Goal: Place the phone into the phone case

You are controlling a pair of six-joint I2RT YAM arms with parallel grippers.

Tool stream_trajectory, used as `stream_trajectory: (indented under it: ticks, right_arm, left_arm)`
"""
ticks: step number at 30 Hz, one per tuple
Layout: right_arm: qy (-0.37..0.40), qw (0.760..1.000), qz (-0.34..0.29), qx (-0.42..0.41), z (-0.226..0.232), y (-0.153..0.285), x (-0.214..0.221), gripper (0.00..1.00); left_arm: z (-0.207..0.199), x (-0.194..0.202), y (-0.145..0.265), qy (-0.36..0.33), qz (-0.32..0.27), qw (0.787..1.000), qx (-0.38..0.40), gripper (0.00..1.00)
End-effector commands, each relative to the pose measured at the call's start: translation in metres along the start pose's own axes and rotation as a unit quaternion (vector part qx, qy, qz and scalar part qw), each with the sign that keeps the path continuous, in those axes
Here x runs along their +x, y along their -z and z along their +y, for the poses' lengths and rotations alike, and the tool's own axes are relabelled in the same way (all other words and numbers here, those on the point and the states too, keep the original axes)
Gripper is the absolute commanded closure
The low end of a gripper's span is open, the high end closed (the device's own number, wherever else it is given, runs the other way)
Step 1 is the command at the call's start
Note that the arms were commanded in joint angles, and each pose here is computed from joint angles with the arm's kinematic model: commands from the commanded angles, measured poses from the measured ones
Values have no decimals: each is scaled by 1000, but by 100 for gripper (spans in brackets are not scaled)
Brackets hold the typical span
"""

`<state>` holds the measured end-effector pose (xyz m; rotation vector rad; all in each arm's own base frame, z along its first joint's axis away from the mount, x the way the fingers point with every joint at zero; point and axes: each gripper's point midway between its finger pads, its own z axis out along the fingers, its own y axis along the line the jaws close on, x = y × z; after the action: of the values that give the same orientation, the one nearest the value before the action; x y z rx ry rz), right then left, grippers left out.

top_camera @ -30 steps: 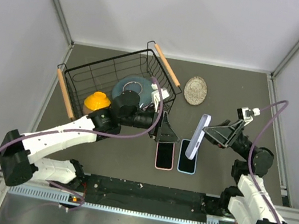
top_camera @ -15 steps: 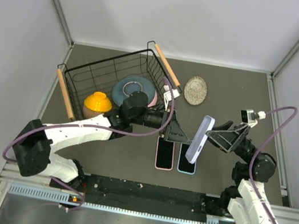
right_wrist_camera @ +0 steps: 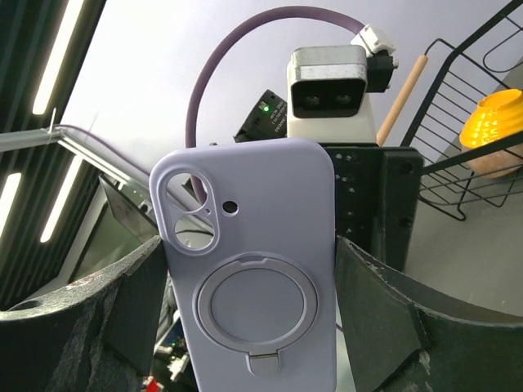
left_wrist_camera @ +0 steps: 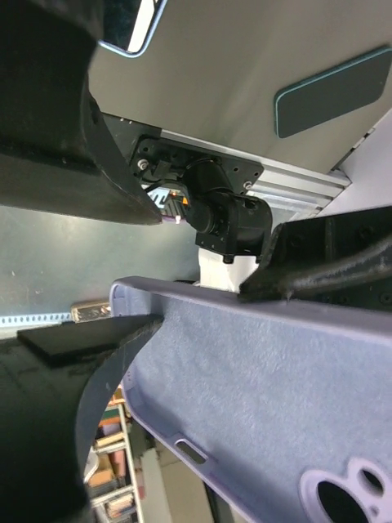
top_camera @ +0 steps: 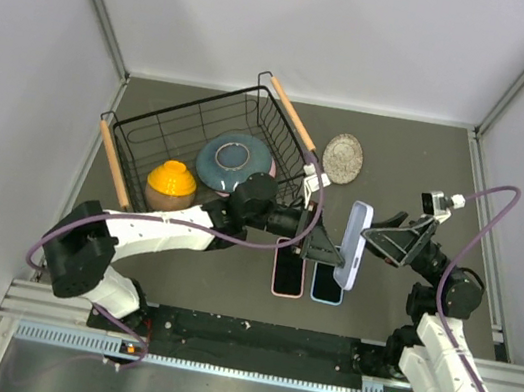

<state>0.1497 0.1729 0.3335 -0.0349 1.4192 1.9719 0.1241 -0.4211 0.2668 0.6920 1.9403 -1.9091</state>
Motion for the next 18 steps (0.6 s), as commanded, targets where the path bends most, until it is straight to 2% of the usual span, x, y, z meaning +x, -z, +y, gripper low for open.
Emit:
stream_trajectory:
  ticks: [1, 2, 5, 7, 9, 12, 14, 15, 16, 18]
  right_arm:
    - [141, 984, 25, -102, 53, 4, 20, 45]
    - [140, 985, 26, -101, 53, 4, 20, 45]
    - [138, 985, 26, -100, 52, 5, 21, 45]
    - [135, 986, 27, -98, 50, 5, 21, 44]
    - [128, 987, 28, -90, 45, 4, 20, 41]
    - [109, 992, 52, -46, 24, 1, 19, 35]
    - [106, 992, 58, -27, 19, 0, 17, 28]
    - [123, 991, 51, -22, 16, -1, 15, 24]
    - [102, 994, 41, 1, 10, -1, 12, 18]
    - [131, 991, 21, 34, -4, -2, 4, 16]
  left_arm:
    - [-30, -15, 0, -38, -31, 997, 58, 55]
    - [-32, -18, 1, -39, -40, 997, 55, 66]
    - [-31, -18, 7, -40, -57, 997, 45, 80]
    - [-29, -17, 9, -46, -61, 996, 39, 100]
    - [-29, -21, 12, -51, -69, 996, 24, 100]
    - [-14, -25, 18, -66, -76, 994, -41, 100]
    - [-2, -23, 27, -78, -76, 991, -82, 100]
    - [0, -24, 30, -83, -80, 989, -94, 100]
    - [6, -25, 33, -96, -87, 985, -112, 100]
    - [8, -23, 41, -102, -86, 983, -129, 100]
